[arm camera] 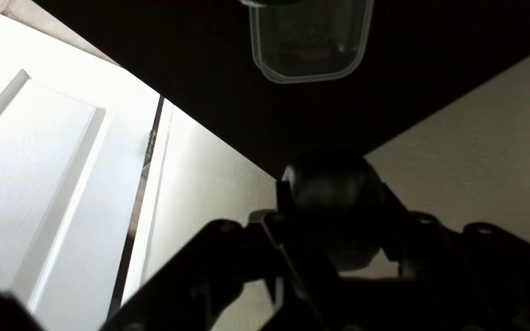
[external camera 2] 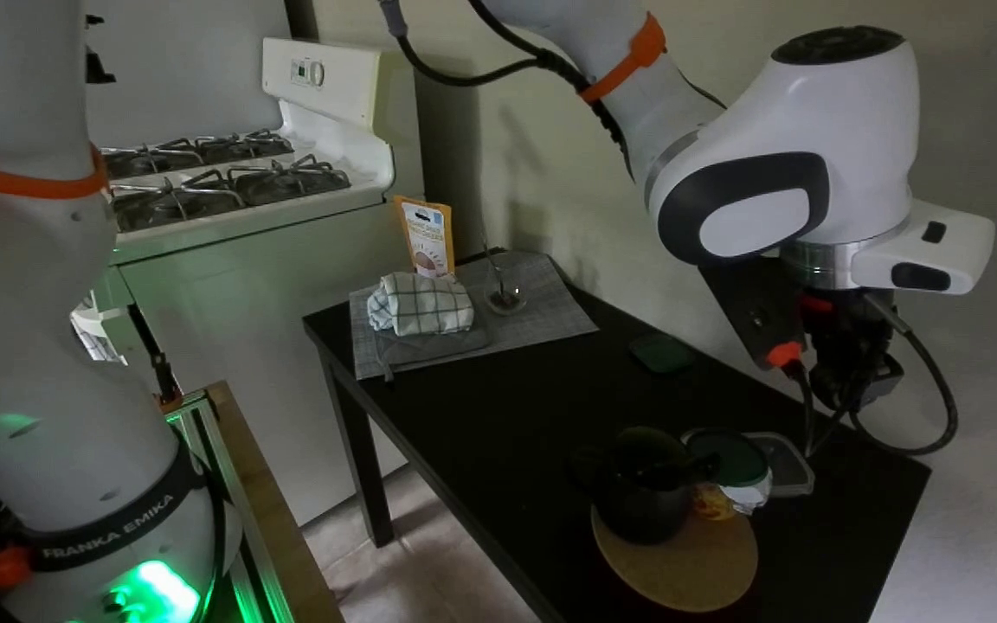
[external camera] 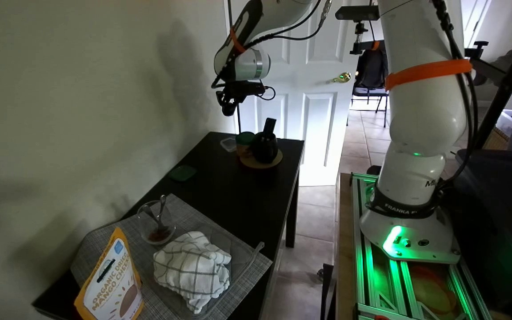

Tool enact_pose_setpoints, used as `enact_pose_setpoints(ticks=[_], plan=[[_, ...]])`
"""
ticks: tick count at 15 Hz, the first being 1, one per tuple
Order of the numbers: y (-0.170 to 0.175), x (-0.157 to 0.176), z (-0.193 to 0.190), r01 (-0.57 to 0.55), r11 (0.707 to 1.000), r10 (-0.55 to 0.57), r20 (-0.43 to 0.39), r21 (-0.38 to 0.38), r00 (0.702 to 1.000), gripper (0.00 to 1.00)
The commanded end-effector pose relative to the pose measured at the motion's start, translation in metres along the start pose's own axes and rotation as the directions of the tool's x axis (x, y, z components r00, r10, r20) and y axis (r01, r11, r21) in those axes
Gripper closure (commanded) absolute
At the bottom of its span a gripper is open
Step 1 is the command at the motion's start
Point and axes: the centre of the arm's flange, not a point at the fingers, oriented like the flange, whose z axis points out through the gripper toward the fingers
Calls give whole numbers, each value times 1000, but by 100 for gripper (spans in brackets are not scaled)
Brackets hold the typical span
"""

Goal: Put the black ball into the plastic lunch box

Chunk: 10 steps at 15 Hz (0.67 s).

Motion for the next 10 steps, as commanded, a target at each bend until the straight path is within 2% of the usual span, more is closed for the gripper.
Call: enact_pose_setpoints(ticks=[1,10], plan=[[-7,7,15,10,1000,-11,27,23,1000,80],[-21,-7,24,32,999,-36,122,32,992,80]])
